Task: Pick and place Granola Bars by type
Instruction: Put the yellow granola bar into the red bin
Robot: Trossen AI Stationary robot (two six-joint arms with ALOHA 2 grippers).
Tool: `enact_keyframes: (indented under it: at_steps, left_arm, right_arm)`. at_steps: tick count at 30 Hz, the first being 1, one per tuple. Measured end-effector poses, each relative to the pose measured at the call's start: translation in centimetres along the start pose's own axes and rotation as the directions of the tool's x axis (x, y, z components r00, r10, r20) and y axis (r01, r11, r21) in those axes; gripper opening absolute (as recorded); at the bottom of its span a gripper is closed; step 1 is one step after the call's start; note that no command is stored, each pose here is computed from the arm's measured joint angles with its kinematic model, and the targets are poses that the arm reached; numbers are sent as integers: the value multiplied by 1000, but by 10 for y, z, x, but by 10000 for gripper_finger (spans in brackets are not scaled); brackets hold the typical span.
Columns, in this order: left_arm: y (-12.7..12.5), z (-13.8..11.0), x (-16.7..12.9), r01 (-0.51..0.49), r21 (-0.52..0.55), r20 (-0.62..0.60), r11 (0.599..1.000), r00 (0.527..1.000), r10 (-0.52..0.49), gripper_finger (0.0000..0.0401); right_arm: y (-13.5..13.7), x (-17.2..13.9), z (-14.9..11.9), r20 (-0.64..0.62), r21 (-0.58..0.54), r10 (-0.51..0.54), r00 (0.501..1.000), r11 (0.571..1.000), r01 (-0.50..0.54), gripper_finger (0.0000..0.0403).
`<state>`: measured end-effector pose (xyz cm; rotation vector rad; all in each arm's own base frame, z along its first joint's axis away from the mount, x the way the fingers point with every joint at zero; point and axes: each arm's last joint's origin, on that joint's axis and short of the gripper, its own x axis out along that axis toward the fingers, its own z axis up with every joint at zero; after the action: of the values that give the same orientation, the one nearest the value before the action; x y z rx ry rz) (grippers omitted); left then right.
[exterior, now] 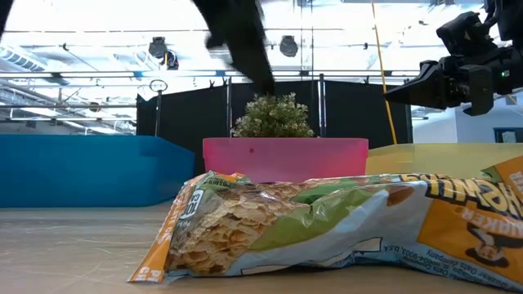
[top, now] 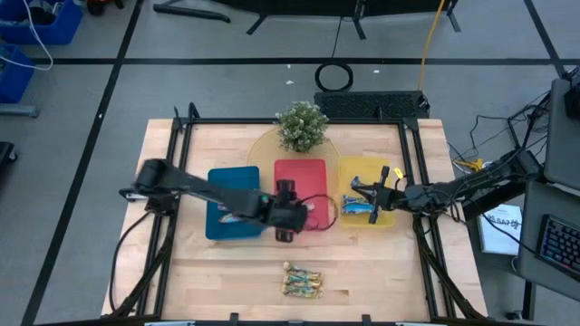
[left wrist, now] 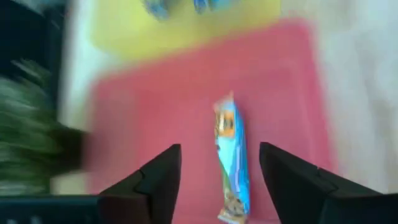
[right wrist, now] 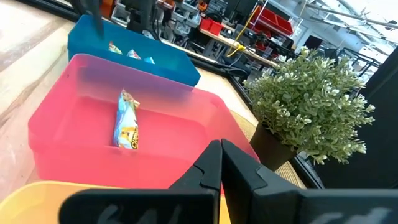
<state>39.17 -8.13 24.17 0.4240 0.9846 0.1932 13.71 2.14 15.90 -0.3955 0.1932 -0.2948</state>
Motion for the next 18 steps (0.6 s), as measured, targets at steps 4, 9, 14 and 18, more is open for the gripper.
enact_keyframes:
  at_steps: [4, 9, 14, 18]
  left_arm:
    - [10, -11, -71, -149, 18, 132, 989, 981, 145, 227]
    - [32, -73, -131, -148, -133, 243, 980, 954, 177, 190]
    - [23, -159, -132, -77, -159, 338, 984, 932, 128, 118]
    - [20, -198, -128, 71, -258, 516, 963, 854, 75, 34]
  right_arm:
    - [0, 0, -1, -5, -4, 2, 1000, 1000, -2, 0]
    - [1, 0, -3, -21, -11, 9, 1000, 1000, -9, 0]
    - [3, 0, -1, 9, -9, 87, 996, 996, -87, 0]
    - [3, 0, 4, 78, -8, 136, 988, 991, -135, 0]
